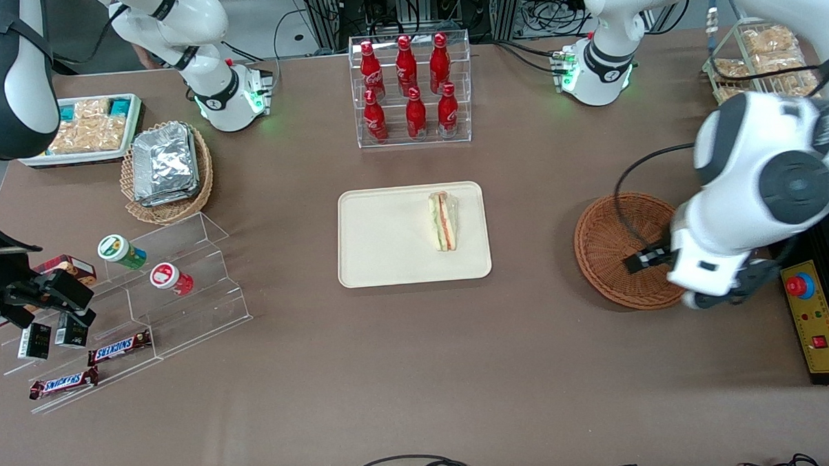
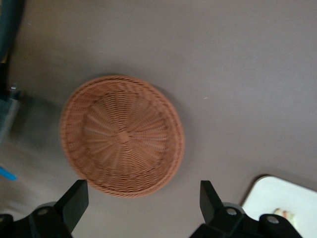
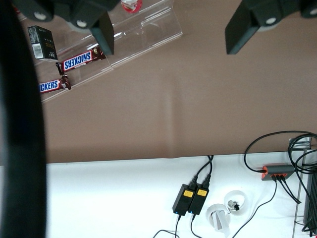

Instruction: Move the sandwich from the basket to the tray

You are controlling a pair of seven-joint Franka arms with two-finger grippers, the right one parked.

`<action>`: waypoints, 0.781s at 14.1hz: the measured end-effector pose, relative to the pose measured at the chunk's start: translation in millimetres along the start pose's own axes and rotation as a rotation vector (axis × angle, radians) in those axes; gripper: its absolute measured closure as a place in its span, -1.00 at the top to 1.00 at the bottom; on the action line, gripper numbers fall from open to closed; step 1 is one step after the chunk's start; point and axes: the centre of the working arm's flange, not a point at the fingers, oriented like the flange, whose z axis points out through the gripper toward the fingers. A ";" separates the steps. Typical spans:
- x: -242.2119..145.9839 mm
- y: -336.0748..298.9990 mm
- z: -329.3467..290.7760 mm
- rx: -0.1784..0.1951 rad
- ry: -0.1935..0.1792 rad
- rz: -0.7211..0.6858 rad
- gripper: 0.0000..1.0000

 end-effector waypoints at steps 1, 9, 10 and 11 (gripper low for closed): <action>0.4 -11.2 -4.7 0.007 -0.007 0.012 0.99; -10.6 -76.3 -49.4 0.000 -0.002 0.149 0.99; -14.5 -84.9 -56.5 -0.009 0.004 0.173 0.99; -19.4 -93.7 -63.5 -0.019 0.006 0.200 0.99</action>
